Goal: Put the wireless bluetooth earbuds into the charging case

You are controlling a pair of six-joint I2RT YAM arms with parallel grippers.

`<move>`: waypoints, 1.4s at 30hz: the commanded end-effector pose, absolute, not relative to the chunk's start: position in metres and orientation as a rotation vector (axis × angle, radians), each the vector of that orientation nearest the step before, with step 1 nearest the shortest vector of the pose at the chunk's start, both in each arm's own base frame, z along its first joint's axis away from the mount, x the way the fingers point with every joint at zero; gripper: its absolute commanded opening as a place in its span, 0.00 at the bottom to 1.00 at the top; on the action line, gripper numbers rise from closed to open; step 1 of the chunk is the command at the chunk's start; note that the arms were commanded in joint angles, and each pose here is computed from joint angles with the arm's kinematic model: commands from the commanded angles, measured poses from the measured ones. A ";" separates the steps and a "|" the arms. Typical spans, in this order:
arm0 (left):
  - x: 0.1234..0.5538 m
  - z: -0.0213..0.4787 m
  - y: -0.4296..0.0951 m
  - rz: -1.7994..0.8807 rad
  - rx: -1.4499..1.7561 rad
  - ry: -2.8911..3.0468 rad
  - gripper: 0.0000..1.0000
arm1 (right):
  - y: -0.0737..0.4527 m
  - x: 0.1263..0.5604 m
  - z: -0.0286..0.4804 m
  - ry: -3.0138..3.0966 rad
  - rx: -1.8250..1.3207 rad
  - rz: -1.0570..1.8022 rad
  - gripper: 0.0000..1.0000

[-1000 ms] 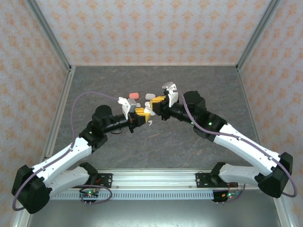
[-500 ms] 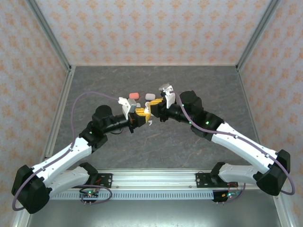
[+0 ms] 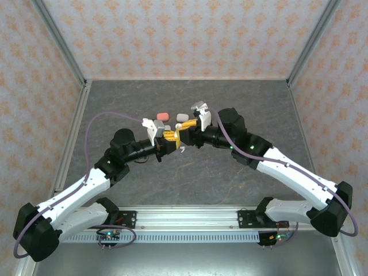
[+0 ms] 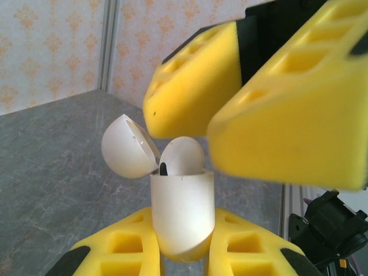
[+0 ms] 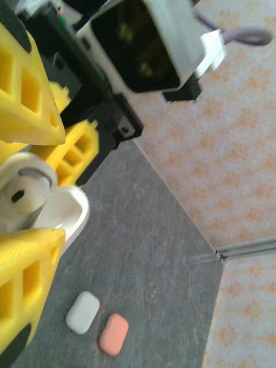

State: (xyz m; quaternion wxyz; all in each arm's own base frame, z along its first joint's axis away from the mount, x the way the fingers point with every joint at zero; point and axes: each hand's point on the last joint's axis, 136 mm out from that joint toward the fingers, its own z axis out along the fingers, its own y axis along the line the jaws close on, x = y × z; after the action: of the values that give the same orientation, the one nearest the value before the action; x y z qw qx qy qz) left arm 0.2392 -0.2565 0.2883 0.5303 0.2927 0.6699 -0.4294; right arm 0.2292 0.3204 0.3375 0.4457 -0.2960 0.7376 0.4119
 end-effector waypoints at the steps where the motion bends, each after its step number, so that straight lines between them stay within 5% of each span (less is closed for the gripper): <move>1: 0.238 0.312 -0.254 -1.016 0.682 1.503 0.00 | 0.314 0.227 0.378 1.752 -0.722 1.057 0.47; 9: 0.236 0.313 -0.251 -1.003 0.675 1.492 0.00 | 0.274 0.262 0.398 1.811 -0.515 0.894 0.64; 17: 0.228 0.320 -0.244 -0.985 0.674 1.432 0.00 | 0.235 0.294 0.351 1.965 -0.295 0.738 0.99; 36: 0.212 0.340 -0.231 -0.975 0.651 1.329 0.00 | 0.233 0.323 0.227 2.234 -0.183 0.594 1.00; 42: 0.208 0.347 -0.225 -0.962 0.630 1.293 0.00 | 0.253 0.331 0.186 2.361 -0.118 0.664 0.84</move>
State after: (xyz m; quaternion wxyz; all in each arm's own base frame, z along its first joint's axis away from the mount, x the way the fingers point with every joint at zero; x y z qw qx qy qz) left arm 0.2122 -0.2302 0.3295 0.6160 0.2827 0.5990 -0.4264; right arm 0.3267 0.2441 0.1939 0.3521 -0.0694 0.9043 0.2313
